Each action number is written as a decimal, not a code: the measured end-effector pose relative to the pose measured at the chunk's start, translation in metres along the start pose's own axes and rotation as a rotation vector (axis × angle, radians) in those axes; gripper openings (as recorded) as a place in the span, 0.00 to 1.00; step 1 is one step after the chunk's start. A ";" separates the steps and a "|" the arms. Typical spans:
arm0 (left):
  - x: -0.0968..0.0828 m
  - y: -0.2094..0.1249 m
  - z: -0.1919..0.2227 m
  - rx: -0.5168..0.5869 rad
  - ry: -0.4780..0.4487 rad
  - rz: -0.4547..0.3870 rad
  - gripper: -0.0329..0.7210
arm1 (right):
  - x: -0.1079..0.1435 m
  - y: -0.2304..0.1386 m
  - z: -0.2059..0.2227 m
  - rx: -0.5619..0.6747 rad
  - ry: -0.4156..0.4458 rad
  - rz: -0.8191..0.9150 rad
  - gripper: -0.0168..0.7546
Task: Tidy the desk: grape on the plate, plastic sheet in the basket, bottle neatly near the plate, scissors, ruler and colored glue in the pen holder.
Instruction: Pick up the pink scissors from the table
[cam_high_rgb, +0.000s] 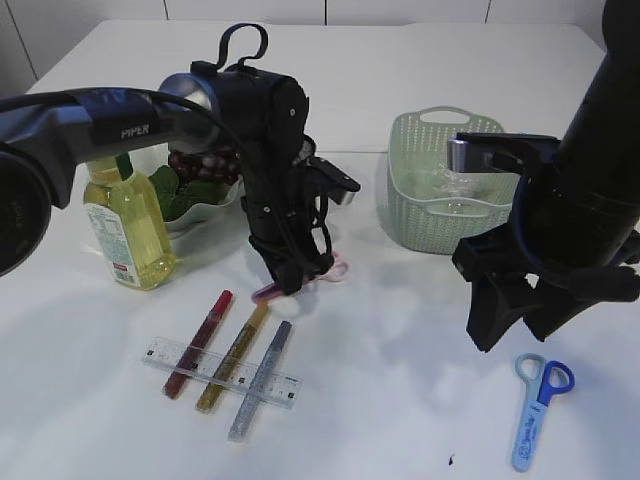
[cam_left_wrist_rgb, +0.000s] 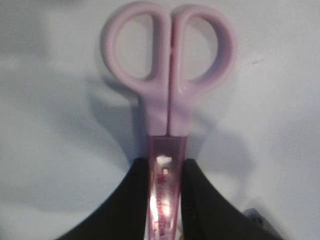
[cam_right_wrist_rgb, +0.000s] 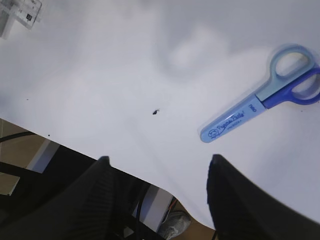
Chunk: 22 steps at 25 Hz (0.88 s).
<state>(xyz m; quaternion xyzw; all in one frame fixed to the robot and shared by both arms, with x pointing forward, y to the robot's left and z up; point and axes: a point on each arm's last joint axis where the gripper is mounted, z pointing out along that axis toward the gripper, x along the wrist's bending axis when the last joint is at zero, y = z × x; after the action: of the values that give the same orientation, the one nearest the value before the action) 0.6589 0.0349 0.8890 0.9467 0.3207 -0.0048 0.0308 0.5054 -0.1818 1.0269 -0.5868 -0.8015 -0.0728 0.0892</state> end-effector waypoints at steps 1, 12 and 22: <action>0.000 0.001 -0.002 -0.003 0.001 0.000 0.21 | 0.000 0.000 0.000 0.000 0.000 0.000 0.63; 0.000 0.012 -0.019 -0.081 -0.008 -0.012 0.21 | 0.000 0.000 0.000 0.000 0.002 0.001 0.63; -0.001 0.012 -0.030 -0.099 -0.008 -0.108 0.21 | 0.000 0.000 0.000 0.000 0.002 0.001 0.63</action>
<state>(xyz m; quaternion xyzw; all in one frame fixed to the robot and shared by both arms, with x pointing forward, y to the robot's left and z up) 0.6655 0.0268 0.9199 0.9253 0.3710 0.0056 0.0785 0.5054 -0.1817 1.0269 -0.5869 -0.8013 -0.0732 0.0898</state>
